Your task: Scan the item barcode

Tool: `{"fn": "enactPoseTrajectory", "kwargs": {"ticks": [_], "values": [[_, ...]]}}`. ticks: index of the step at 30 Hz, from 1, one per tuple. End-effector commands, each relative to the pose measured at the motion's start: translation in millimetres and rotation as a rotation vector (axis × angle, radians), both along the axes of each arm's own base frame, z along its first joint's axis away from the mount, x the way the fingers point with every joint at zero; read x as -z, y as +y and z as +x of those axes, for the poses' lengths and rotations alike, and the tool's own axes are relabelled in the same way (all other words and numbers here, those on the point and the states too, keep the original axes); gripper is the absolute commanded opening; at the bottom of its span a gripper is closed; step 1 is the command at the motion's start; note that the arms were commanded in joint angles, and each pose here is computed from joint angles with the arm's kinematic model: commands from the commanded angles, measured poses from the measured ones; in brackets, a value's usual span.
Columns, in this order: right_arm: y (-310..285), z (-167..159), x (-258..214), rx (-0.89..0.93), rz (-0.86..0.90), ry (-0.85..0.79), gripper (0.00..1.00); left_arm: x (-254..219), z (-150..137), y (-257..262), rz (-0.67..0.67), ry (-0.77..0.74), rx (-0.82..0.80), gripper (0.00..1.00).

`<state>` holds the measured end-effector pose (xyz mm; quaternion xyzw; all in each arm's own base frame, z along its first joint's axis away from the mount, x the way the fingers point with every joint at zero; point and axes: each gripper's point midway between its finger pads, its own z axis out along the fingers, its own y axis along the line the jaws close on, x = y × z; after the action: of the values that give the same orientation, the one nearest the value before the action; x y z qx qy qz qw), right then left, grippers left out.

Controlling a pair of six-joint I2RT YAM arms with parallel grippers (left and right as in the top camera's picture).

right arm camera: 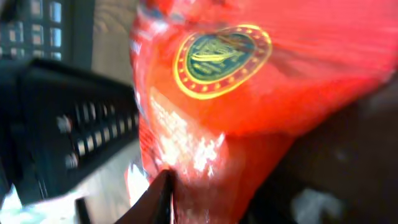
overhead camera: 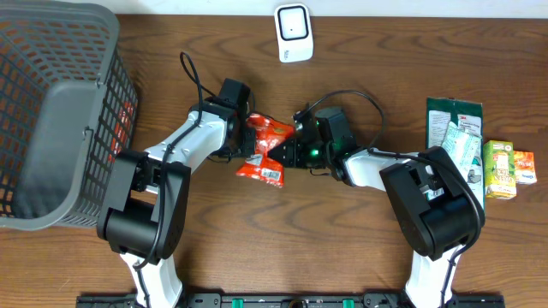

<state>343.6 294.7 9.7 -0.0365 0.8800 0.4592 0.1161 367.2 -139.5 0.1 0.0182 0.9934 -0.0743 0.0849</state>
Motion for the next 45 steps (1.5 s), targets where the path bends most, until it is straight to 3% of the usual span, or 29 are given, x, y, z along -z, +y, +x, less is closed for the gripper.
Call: {"fn": "enactPoseTrajectory", "kwargs": {"ticks": [1,4,10,16,18,20,23,27,32,37,43,45], "values": [[9,-28,8,-0.051,0.002,0.109,0.35,10,0,6,0.041,-0.004,0.009,0.31],[9,-27,13,-0.037,-0.026,0.104,0.45,10,1,6,0.04,-0.006,0.009,0.31],[-4,10,12,0.087,-0.081,-0.03,0.51,11,-1,6,0.043,0.001,0.01,0.31],[-5,15,9,0.095,-0.073,-0.047,0.35,11,-1,6,0.043,0.002,0.01,0.31],[-3,12,10,0.085,-0.076,-0.048,0.34,11,-1,6,0.043,0.002,0.011,0.31],[-1,11,10,0.081,-0.075,-0.05,0.37,11,-1,6,0.043,0.001,0.01,0.31],[-4,16,10,0.09,-0.085,-0.073,0.52,11,-1,6,0.043,0.002,0.01,0.31],[-18,33,13,0.167,-0.134,-0.111,0.54,11,-1,6,0.043,0.001,0.014,0.31],[-26,42,16,0.223,-0.186,-0.141,0.49,11,-1,6,0.044,0.001,0.014,0.31],[-12,28,11,0.147,-0.118,-0.105,0.24,10,0,6,0.043,-0.004,0.016,0.31],[7,-10,6,0.001,-0.01,0.043,0.22,9,7,4,0.036,-0.035,0.035,0.31],[10,-20,8,-0.026,-0.006,0.079,0.28,9,7,3,0.034,-0.038,0.035,0.31]]}}
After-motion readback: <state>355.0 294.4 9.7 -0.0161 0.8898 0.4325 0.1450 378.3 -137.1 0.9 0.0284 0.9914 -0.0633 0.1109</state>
